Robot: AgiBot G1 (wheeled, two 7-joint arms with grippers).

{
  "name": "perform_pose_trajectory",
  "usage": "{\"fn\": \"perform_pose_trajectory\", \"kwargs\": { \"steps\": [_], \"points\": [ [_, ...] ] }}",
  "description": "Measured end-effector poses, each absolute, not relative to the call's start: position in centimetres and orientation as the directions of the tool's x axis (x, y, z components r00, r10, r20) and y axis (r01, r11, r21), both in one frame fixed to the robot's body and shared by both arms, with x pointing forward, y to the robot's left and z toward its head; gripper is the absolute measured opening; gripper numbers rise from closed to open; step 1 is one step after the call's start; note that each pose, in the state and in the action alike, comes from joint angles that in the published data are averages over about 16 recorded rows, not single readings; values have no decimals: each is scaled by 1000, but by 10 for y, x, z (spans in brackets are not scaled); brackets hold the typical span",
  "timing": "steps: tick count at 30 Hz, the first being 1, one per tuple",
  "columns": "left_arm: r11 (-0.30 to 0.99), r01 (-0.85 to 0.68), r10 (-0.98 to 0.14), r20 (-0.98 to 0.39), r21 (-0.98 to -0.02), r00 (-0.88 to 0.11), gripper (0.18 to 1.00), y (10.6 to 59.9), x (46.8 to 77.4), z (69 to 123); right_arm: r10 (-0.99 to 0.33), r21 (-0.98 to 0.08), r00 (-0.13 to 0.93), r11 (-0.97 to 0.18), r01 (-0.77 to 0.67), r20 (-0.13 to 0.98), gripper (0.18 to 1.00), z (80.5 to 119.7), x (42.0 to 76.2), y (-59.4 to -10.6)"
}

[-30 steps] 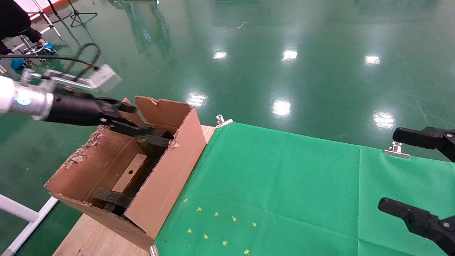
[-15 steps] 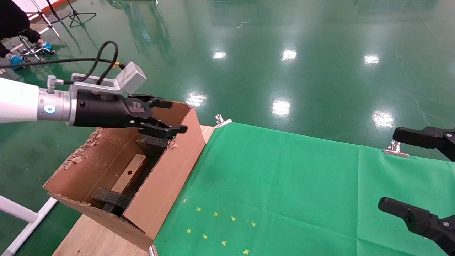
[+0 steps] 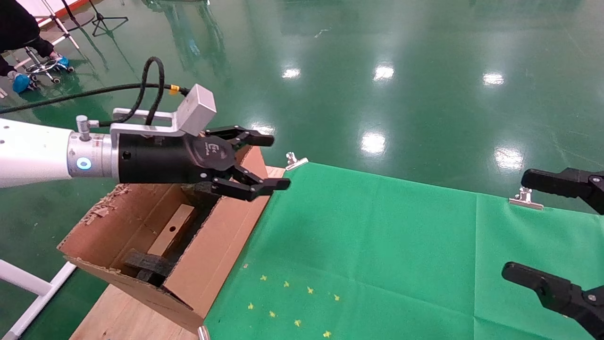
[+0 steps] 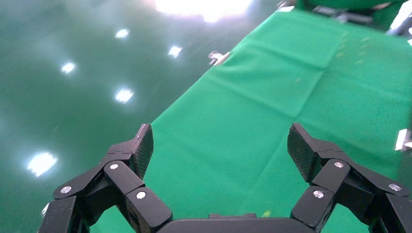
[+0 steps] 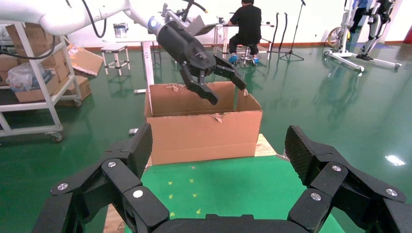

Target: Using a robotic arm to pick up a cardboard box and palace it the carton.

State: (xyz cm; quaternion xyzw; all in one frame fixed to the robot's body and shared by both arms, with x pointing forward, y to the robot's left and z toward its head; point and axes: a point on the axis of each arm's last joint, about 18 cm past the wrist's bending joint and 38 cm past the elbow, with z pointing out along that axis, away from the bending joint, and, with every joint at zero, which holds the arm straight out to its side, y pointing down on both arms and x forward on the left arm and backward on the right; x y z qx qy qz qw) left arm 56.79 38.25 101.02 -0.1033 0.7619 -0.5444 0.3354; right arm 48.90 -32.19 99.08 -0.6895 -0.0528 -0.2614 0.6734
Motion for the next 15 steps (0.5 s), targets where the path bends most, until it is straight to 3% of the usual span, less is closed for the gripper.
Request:
{"fn": "perform_pose_trajectory", "kwargs": {
  "steps": [15],
  "points": [
    [239,383,-317,-445,-892,-838,1001,328,519,999,-279,-901,858,-88,425,432,1001,991,489,-322]
  ]
}}
